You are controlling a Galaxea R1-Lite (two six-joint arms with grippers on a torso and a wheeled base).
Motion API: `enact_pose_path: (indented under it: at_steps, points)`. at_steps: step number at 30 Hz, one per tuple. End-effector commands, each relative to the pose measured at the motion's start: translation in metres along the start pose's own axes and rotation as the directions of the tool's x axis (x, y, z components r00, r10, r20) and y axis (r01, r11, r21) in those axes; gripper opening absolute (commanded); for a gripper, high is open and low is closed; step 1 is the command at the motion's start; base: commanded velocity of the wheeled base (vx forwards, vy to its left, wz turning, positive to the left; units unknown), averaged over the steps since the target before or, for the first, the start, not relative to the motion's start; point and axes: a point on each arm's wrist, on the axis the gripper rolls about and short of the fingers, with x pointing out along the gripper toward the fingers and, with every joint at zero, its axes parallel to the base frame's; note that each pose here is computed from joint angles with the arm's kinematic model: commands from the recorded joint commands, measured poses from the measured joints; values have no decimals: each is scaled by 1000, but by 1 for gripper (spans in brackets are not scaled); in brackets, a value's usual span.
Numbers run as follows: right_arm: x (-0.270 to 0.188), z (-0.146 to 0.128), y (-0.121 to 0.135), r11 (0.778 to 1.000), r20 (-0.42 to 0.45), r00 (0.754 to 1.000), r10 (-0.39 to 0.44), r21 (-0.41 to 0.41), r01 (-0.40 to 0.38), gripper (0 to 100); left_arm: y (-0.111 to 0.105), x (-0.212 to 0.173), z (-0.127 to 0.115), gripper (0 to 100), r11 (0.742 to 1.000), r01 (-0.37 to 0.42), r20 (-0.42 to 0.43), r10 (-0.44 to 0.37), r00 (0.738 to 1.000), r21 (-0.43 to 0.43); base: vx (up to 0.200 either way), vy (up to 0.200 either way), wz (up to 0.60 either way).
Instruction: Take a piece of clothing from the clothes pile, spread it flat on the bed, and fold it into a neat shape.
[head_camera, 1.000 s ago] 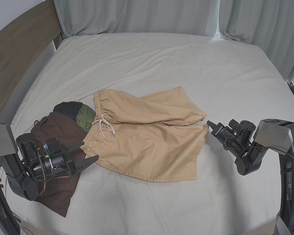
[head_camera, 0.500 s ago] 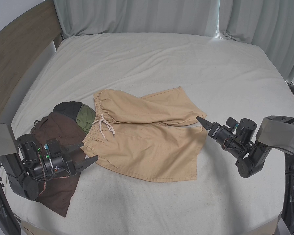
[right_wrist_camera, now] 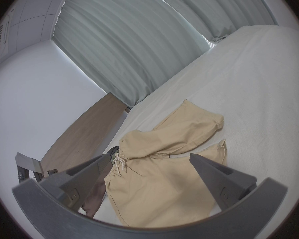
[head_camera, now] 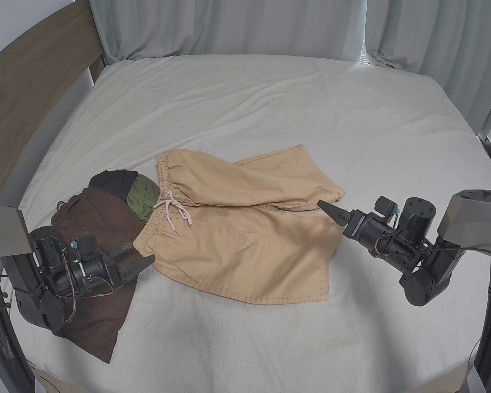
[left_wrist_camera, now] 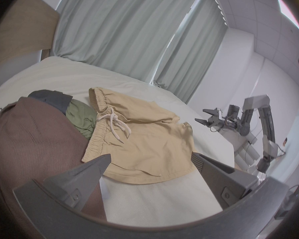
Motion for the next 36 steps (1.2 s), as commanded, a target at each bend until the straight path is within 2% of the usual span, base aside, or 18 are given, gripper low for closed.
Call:
enact_pose_path:
  at_steps: [1,5,11,17,19,27,31,36]
  points:
    - [-1,5,6,1000,12,1000,13,-5,-13,100,9,4,-1,100,999,-18,5,18,1000,-44,0,0,0]
    - [-1,5,6,1000,13,1000,14,-7,-14,100,18,7,0,100,991,-76,25,79,997,-108,0,0,0]
    - [-1,5,5,1000,14,1000,13,-7,-13,100,29,15,-6,100,983,-127,22,131,991,-130,0,0,0]
    - [-1,6,6,1000,15,1000,14,-8,-14,100,32,17,-9,100,982,-134,18,138,990,-134,0,0,0]
    - [-1,6,6,1000,16,1000,13,-8,-12,100,43,23,-17,100,976,-162,12,165,986,-144,0,0,0]
    - [0,5,2,999,16,1000,3,-33,-2,100,55,33,-33,100,969,-183,-11,184,983,-165,0,0,0]
    - [-1,4,1,999,13,1000,1,-34,-1,100,58,36,-33,100,965,-201,-5,203,979,-168,0,0,0]
    - [0,2,0,999,10,1000,-1,-34,2,100,57,39,-31,100,959,-188,4,194,981,-214,0,0,0]
